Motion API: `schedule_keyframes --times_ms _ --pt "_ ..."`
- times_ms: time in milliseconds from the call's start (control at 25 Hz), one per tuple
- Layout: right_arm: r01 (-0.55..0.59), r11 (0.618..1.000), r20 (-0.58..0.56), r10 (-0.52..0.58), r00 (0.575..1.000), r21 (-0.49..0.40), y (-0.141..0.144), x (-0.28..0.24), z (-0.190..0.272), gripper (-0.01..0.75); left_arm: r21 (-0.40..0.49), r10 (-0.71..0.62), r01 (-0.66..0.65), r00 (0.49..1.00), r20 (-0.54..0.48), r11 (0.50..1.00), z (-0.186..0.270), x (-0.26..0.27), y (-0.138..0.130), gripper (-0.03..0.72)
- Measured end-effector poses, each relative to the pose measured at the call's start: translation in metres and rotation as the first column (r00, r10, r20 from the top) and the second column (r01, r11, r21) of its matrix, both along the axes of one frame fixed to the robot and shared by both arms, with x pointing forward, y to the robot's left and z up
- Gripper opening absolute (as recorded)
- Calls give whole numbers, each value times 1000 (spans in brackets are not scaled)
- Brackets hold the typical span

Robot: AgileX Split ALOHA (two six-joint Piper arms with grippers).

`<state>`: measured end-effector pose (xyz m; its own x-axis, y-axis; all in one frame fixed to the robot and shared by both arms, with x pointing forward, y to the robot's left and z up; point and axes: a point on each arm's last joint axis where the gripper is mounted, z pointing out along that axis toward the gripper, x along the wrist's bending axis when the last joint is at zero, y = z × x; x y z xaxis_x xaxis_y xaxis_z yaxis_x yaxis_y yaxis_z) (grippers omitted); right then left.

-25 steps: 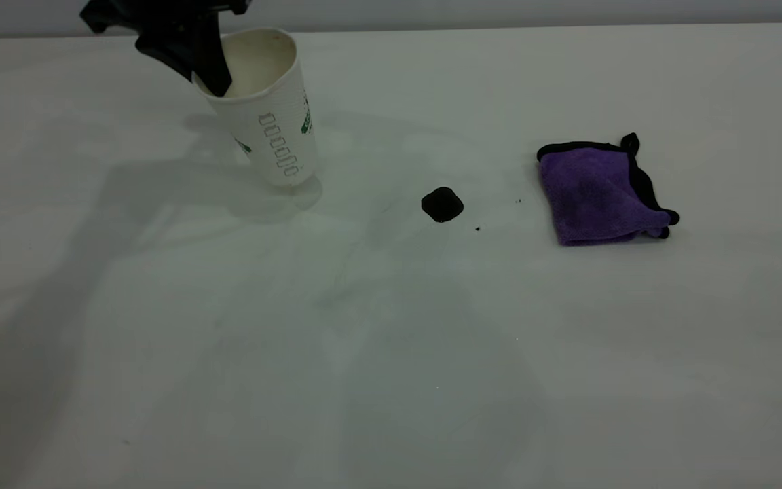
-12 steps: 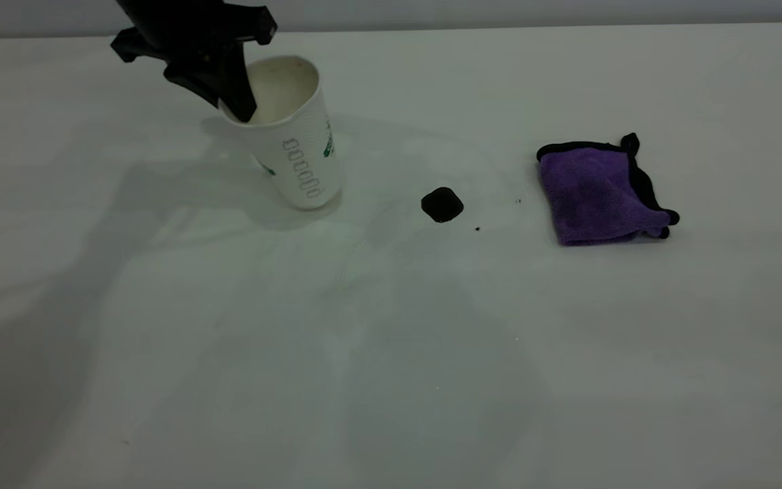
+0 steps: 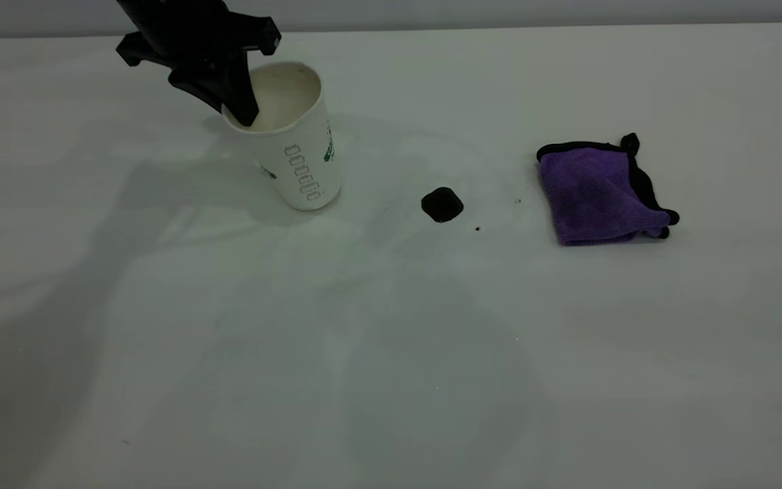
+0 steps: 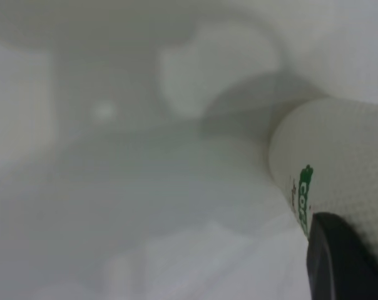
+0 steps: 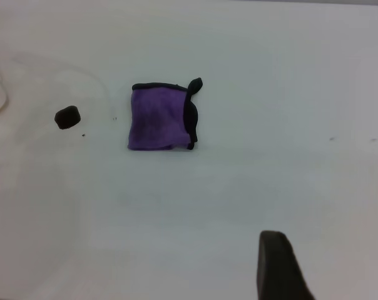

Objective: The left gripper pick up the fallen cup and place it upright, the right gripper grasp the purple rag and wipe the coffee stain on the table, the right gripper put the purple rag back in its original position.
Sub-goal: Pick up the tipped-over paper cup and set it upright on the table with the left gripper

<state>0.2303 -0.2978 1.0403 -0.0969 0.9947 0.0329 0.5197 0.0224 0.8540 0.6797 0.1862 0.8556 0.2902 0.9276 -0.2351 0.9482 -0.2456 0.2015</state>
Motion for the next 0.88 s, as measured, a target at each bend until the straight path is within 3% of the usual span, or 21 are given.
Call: schedule_keyframes --times_ms 560,720,880 --pt "0 1000 0 0 1000 0 0 0 0 440 3 -5 5 1000 7 1000 0 0 0 104" --pt "0 1000 0 0 1000 0 0 0 0 440 2 -6 6 1000 7 1000 0 0 0 178" --pt "0 1000 0 0 1000 0 0 0 0 440 2 -5 5 1000 8 1000 0 1 0 308"
